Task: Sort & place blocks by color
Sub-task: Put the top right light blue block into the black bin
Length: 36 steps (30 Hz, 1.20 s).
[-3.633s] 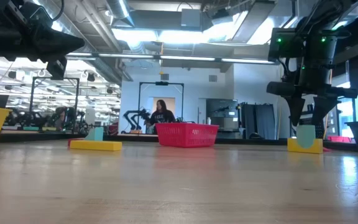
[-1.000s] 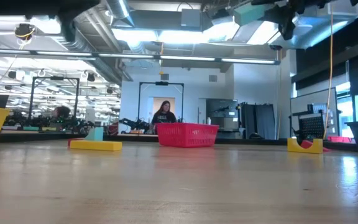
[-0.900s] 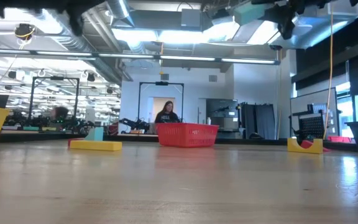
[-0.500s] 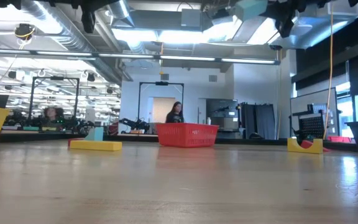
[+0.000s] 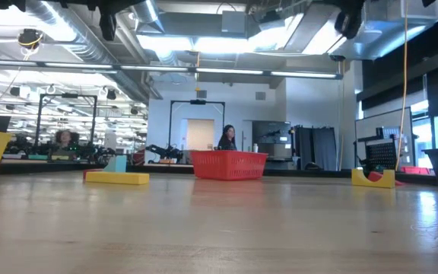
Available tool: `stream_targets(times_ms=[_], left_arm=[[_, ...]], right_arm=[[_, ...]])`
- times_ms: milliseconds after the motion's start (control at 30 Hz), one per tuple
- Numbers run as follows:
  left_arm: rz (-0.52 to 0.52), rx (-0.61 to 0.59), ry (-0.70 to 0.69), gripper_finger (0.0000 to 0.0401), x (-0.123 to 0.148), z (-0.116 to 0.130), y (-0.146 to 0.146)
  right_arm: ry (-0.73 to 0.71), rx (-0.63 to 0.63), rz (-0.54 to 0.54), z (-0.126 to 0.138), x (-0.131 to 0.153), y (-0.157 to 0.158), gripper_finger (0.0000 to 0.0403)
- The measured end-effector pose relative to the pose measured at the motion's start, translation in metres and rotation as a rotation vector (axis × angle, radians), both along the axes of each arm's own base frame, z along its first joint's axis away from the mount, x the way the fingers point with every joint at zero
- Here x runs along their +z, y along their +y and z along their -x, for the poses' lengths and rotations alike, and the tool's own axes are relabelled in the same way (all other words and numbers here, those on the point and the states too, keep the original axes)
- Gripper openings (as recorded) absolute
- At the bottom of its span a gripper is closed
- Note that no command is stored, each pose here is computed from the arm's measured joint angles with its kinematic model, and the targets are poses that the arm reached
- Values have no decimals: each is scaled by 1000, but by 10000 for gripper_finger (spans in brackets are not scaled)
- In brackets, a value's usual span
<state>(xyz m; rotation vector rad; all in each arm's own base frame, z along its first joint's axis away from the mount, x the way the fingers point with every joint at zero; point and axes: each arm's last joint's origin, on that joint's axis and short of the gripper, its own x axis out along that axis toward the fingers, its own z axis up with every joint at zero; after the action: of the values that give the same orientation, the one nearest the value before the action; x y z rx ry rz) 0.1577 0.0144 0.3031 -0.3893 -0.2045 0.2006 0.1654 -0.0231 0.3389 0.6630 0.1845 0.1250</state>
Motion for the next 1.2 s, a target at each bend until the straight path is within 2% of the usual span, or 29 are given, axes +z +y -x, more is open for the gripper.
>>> stream_targets(times_ms=[100, 333, 467, 567, 633, 867, 1033, 1200], left_arm=[[1, 3, 0, 0, 0, 0, 0], [2, 16, 1, 0, 0, 0, 0], [7, 43, 0, 0, 0, 0, 1], [6, 52, 1, 0, 0, 0, 1], [-10, 54, 5, 0, 0, 0, 1], [-28, 57, 10, 0, 0, 0, 1], [-28, 57, 10, 0, 0, 0, 1], [-38, 59, 12, 0, 0, 0, 1]], right_arm=[[83, 140, -125, 1, 5, 14, 136], [608, 306, -355, 9, -15, 57, 136], [921, 333, -383, 12, -37, 85, 136], [1117, 252, -325, 14, -54, 100, 136], [1191, 174, -271, 12, -64, 109, 136], [1228, -71, -124, -9, -93, 132, 136], [1244, -298, -90, -18, -113, 142, 136], [1297, -364, -53, -23, -131, 152, 136]])
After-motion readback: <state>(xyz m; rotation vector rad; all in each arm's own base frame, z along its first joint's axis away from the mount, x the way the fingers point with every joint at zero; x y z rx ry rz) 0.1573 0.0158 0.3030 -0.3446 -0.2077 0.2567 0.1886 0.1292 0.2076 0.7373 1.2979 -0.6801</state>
